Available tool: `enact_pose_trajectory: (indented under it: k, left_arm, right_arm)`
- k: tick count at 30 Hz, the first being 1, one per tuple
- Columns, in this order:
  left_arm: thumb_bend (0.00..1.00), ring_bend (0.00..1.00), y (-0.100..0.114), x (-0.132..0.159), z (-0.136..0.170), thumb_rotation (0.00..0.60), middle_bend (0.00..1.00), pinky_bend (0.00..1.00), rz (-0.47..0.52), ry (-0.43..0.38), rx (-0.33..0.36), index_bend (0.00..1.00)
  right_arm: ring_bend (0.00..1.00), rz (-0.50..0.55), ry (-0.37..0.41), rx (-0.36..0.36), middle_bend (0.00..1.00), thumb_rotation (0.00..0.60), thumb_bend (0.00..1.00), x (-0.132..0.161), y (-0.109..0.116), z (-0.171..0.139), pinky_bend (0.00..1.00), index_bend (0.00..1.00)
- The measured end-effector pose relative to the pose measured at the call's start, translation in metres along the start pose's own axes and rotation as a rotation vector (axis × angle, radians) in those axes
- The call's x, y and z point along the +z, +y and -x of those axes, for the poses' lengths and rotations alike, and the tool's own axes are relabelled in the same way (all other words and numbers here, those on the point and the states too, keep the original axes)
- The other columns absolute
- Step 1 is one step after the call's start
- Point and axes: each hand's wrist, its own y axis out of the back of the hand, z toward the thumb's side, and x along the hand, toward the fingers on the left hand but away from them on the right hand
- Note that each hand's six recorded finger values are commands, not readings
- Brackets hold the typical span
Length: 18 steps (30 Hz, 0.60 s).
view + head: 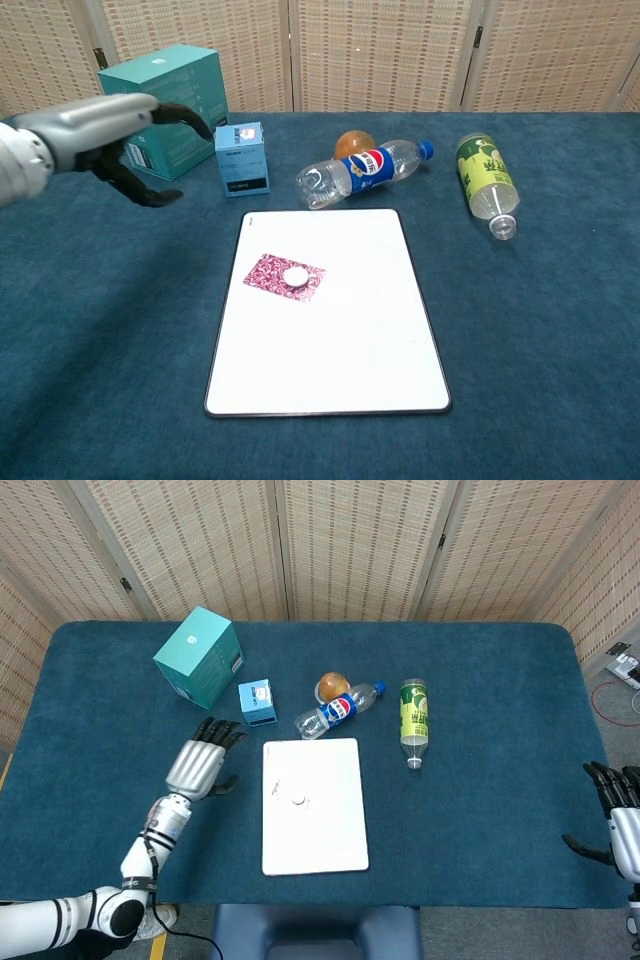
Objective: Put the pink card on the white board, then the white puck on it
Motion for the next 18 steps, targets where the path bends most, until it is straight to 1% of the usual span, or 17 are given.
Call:
enact_pose_trajectory:
  k: [4, 9, 12, 15, 18]
  left_arm:
    - [0.40, 0.11, 0.016, -0.039, 0.027, 0.600, 0.14, 0.00, 0.017, 0.102, 0.082, 0.23]
    - [0.40, 0.11, 0.025, -0.082, 0.071, 0.600, 0.14, 0.00, 0.003, 0.221, 0.147, 0.23]
    - [0.40, 0.11, 0.027, -0.098, 0.095, 0.600, 0.14, 0.00, -0.004, 0.268, 0.172, 0.23]
    - [0.40, 0.11, 0.025, -0.109, 0.117, 0.600, 0.14, 0.00, -0.010, 0.298, 0.182, 0.23]
    - [0.40, 0.11, 0.023, -0.116, 0.137, 0.600, 0.14, 0.00, -0.015, 0.320, 0.188, 0.23]
  right_arm:
    - [0.09, 0.009, 0.017, 0.006, 0.11, 0.600, 0.02, 0.002, -0.001, 0.002, 0.00, 0.07]
    - [0.09, 0.022, 0.038, 0.022, 0.12, 0.600, 0.02, 0.005, -0.002, 0.006, 0.00, 0.07]
    - [0.09, 0.038, 0.054, 0.031, 0.12, 0.600, 0.02, 0.008, -0.004, 0.009, 0.00, 0.07]
    - [0.09, 0.045, 0.070, 0.036, 0.12, 0.600, 0.02, 0.012, -0.005, 0.010, 0.00, 0.07]
    - [0.09, 0.049, 0.070, 0.034, 0.12, 0.600, 0.02, 0.013, -0.006, 0.010, 0.00, 0.08]
